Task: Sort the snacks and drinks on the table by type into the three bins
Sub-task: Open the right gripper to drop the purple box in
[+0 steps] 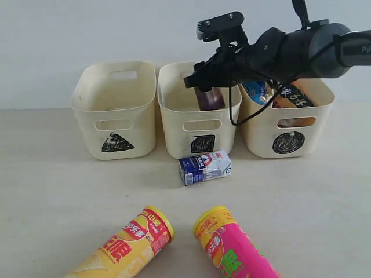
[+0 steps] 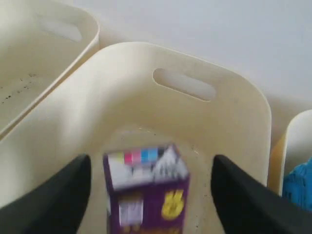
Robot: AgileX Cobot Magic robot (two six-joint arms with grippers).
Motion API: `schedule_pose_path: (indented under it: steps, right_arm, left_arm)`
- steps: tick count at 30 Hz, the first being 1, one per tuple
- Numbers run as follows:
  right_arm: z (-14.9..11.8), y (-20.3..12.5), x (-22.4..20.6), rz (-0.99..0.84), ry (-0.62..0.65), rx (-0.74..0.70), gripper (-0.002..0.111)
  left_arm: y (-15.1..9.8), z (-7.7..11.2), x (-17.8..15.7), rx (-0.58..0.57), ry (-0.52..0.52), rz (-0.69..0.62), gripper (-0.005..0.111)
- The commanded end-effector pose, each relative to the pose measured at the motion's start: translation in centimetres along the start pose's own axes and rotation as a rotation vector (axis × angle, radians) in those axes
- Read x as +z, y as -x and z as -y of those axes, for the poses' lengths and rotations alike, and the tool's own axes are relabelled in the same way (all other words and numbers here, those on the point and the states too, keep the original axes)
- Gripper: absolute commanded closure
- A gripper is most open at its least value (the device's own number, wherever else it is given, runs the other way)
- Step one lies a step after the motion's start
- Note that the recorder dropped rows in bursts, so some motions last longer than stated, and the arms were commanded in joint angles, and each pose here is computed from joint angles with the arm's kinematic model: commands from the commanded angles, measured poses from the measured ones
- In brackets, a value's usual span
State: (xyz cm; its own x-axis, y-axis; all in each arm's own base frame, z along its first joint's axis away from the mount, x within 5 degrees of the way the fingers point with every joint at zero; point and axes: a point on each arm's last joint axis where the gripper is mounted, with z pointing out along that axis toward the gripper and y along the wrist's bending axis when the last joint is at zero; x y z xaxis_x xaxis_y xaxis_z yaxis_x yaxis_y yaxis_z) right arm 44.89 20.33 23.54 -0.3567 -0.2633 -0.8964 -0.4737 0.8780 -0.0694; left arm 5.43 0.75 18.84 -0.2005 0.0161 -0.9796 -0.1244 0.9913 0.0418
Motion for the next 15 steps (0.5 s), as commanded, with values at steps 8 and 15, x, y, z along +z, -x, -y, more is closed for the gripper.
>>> schedule_pose_path:
  steps: [8, 15]
  right_arm:
    - [0.1, 1.2, -0.8, 0.036, -0.007, -0.026, 0.036]
    - [-0.8, 3.1, -4.2, -0.045, 0.112, -0.205, 0.067]
  left_arm:
    - [-0.1, 0.0, 0.0, -0.01, -0.001, 0.002, 0.102]
    - [-0.1, 0.0, 0.0, -0.01, -0.001, 0.002, 0.102]
